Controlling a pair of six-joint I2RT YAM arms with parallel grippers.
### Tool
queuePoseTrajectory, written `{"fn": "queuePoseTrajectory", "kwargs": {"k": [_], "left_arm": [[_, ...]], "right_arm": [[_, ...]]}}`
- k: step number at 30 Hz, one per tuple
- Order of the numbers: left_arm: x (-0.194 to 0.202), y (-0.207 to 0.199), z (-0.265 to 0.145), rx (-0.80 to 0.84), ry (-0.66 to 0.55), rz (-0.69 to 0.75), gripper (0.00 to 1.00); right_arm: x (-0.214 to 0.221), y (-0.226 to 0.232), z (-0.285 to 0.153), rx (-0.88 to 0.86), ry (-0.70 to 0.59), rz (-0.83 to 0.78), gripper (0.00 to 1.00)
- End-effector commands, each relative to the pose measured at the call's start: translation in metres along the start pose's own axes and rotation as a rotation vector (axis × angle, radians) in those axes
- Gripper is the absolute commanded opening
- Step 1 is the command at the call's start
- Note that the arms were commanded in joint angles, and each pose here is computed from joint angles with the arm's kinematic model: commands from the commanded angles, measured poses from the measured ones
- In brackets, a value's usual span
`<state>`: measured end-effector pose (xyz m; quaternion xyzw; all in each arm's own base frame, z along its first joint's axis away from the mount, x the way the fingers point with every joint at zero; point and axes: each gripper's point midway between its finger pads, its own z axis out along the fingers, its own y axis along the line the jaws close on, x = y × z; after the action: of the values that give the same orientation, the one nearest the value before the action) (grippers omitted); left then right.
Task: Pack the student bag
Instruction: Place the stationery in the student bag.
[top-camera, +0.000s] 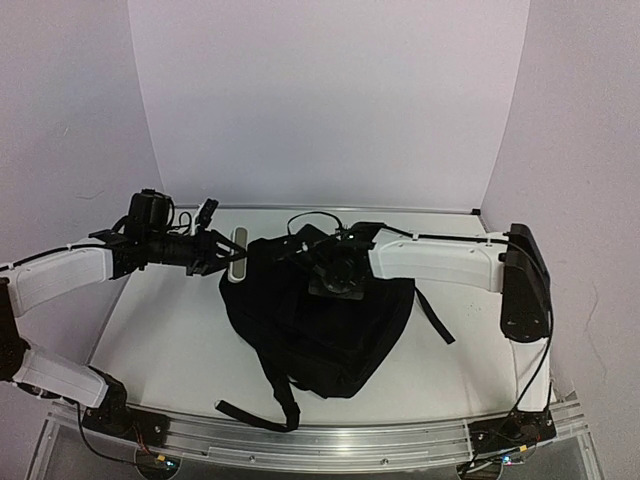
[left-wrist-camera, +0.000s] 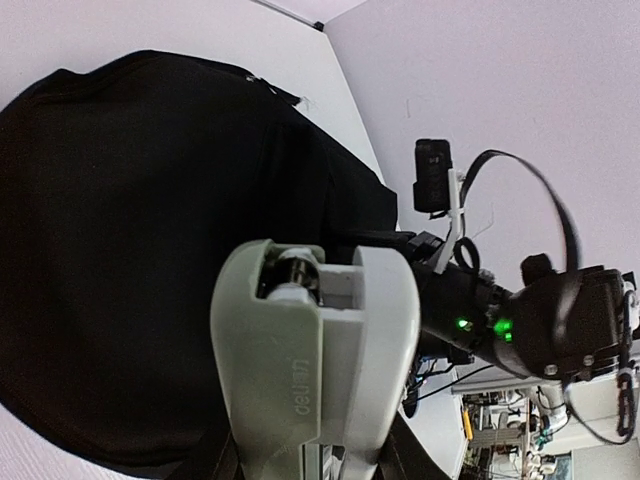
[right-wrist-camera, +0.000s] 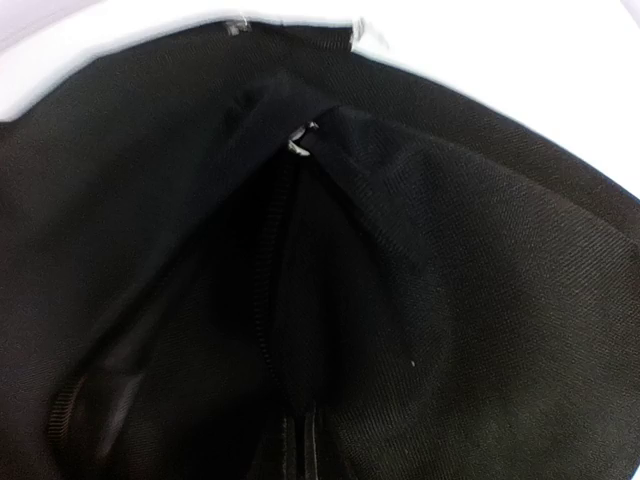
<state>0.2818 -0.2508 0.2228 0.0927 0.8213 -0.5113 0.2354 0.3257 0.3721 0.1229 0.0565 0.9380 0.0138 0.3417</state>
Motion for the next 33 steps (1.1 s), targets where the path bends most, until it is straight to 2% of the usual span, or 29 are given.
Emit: {"fn": "queuePoseTrajectory", "kwargs": {"k": [1,12,15,20,24,28,33], "left_arm": [[-0.01,-0.048,0.027,0.081,0.029,0.129,0.0],[-0.004,-0.08,0.105,0.214,0.162,0.215,0.0],[0.002,-0.065,0.13,0.197,0.202,0.214,0.0],[0.009,-0.038,0.153,0.097,0.181,0.299,0.0],[0.033,-0.032,0.161,0.081,0.225,0.317,0.0],[0.059,-0.011,0.163,0.024,0.291,0.272,0.0],[0.066,0.008,0.164,-0.069,0.296,0.256,0.0]], "right_arm": [[-0.046,0.007,-0.055,-0.222,-0.104,0.162,0.0],[-0.046,0.008,-0.075,-0.391,-0.122,0.211,0.0],[-0.051,0.011,-0.082,-0.428,-0.136,0.212,0.0],[-0.055,0.015,-0.089,-0.468,-0.148,0.21,0.0],[-0.062,0.016,-0.096,-0.486,-0.166,0.219,0.0],[-0.069,0.019,-0.103,-0.506,-0.182,0.218,0.0],[-0.069,0.025,-0.108,-0.541,-0.169,0.2,0.0]]}}
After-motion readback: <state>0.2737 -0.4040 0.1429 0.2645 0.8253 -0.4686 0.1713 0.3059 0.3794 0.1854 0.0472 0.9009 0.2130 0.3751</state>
